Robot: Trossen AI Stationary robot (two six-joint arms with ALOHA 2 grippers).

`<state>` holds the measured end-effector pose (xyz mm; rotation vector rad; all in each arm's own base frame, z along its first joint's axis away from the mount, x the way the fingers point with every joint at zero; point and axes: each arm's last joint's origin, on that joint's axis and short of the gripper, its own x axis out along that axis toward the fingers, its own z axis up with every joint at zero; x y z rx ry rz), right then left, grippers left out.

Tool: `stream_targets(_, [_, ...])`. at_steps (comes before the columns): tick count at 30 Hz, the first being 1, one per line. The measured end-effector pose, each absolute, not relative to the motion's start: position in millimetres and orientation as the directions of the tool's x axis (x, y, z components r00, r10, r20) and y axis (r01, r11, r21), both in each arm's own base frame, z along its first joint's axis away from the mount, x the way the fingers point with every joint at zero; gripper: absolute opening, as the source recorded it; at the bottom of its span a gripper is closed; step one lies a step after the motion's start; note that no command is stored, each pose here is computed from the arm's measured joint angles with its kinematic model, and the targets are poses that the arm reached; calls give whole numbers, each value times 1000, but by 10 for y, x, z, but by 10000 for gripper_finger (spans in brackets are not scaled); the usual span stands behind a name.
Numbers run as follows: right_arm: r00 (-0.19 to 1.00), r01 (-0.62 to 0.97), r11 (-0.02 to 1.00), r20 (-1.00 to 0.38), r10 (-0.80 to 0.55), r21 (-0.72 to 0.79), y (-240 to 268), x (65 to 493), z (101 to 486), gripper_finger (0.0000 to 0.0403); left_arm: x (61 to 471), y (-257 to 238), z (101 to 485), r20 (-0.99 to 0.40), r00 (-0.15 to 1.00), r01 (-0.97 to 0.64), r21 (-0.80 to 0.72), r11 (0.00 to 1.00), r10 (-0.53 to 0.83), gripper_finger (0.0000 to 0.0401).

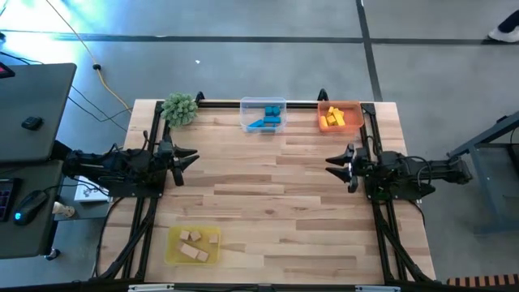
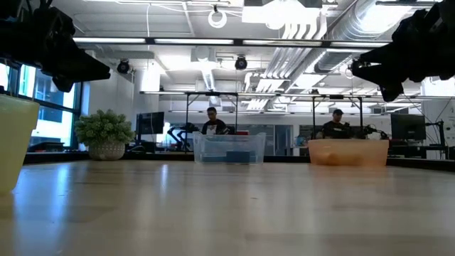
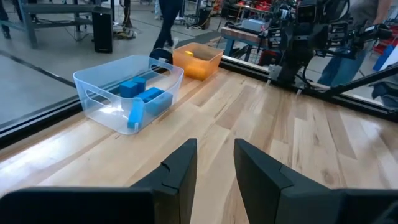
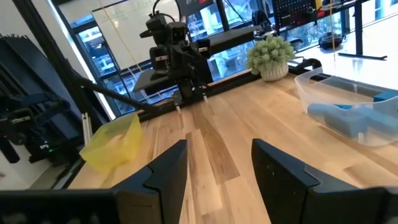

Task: Sort & place blocks by color
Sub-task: Return to Home Position

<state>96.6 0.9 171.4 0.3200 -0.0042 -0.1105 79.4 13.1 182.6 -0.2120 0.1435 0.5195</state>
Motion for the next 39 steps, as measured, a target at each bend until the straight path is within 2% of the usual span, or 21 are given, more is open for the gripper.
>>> stream_targets(7, [995, 99, 931, -21, -98, 352, 12, 970, 1708, 167, 794, 131, 1828, -188, 859, -505, -166, 847, 476, 95])
stream_targets(39, [996, 93, 933, -24, -90, 347, 15, 970, 1705, 167, 794, 130, 1828, -188, 860, -504, -166, 847, 475, 95])
